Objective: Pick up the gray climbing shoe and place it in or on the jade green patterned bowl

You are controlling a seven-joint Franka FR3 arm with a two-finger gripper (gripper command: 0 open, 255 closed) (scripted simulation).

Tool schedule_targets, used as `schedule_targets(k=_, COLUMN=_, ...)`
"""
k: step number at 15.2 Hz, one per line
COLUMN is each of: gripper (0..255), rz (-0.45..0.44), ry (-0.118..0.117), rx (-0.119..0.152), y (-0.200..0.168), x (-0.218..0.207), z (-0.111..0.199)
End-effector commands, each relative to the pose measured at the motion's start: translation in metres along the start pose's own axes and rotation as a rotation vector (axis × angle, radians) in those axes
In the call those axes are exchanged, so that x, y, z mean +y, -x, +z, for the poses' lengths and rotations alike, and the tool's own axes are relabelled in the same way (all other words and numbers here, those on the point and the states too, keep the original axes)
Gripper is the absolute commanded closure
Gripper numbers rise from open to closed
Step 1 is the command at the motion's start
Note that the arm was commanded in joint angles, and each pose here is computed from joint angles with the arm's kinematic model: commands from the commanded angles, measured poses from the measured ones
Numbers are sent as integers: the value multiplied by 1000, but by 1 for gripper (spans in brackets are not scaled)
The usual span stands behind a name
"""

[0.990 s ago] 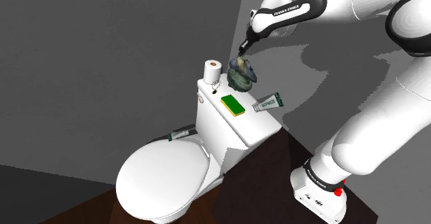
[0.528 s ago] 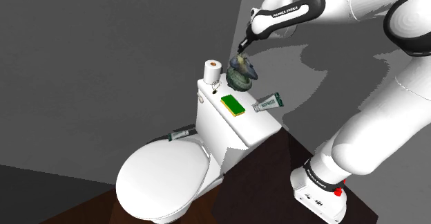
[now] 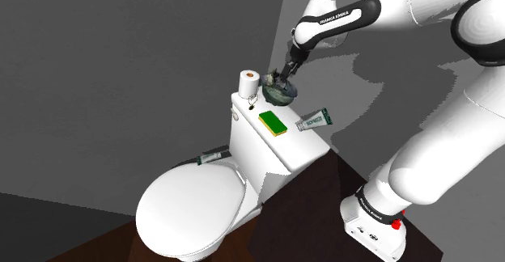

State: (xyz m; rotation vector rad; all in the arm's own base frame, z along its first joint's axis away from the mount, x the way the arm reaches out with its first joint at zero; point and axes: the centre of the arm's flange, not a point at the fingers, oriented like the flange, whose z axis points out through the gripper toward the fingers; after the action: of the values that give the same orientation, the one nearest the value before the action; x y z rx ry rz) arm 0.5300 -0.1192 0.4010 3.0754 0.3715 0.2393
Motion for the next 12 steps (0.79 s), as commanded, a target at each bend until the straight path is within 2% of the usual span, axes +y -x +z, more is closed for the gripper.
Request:
schedule_targets(k=1, gripper=0, rz=-1, ry=-8, rx=-4, y=-3, x=5, z=-4)
schedule_targets(k=4, gripper=0, rz=-1, ry=-8, rx=-4, y=-3, x=6, z=-40)
schedule_targets(k=12, gripper=0, rz=-1, ry=-8, rx=-3, y=-3, x=6, z=-40)
